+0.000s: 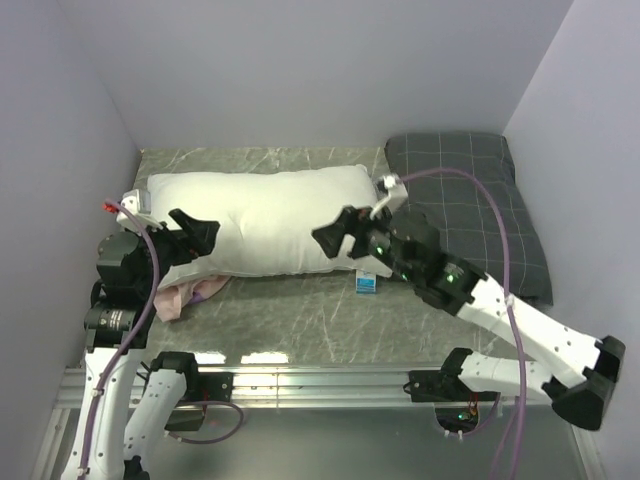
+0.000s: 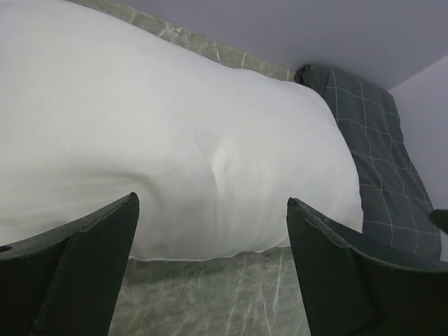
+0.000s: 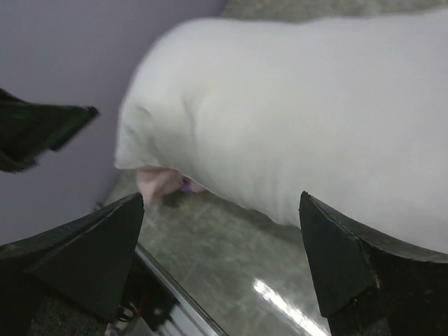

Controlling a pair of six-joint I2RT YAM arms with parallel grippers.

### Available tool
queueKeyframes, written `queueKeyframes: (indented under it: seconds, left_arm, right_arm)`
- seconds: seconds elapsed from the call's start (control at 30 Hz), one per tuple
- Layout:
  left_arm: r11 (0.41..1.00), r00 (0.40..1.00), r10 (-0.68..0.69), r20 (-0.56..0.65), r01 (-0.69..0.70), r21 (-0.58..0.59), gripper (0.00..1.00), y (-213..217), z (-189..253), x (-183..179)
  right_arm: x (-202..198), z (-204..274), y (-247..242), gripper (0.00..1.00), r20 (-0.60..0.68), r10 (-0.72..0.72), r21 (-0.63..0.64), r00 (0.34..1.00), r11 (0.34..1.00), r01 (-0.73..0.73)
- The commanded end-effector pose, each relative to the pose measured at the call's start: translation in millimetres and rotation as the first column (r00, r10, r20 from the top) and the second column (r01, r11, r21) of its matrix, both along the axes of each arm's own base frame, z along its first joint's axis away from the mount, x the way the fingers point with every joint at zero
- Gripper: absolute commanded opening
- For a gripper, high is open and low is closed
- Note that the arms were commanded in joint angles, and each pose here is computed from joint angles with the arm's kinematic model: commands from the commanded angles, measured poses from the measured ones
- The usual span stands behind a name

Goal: Remove the pillowcase from the pillow

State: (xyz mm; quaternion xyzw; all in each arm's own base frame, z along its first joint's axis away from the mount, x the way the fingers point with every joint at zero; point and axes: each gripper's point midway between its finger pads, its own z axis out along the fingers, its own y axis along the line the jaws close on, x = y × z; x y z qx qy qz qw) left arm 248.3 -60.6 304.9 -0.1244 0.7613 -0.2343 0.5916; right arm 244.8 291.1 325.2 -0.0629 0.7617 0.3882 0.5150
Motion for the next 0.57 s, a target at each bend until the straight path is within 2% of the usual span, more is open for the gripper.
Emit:
queueKeyframes:
  seconds: [0.0,0.17,0.53]
  left_arm:
    - [0.999,0.998,-0.048,0.028,0.048,0.018,0.91,-6.5,-0.7,-1.3]
    - [0.997,0.996,-0.082,0.037,0.082,0.007,0.92,-12.5,-10.7,-3.8]
    - [0.997,0.995,-0.080,0.060,0.081,-0.007,0.92,-13.1,-6.9,-7.5]
  right_arm:
    - [-0.3,-67.2,-45.2,0.99,-0.072,-0.156,-0.122,0.985,0.982,0.147]
    - [-15.1,-70.2,-72.3,1.00,-0.029,-0.186,-0.050,0.982,0.982,0.185]
    - [-13.4,-74.0,-75.6,1.00,-0.017,-0.190,-0.095,0.982,0.978,0.188]
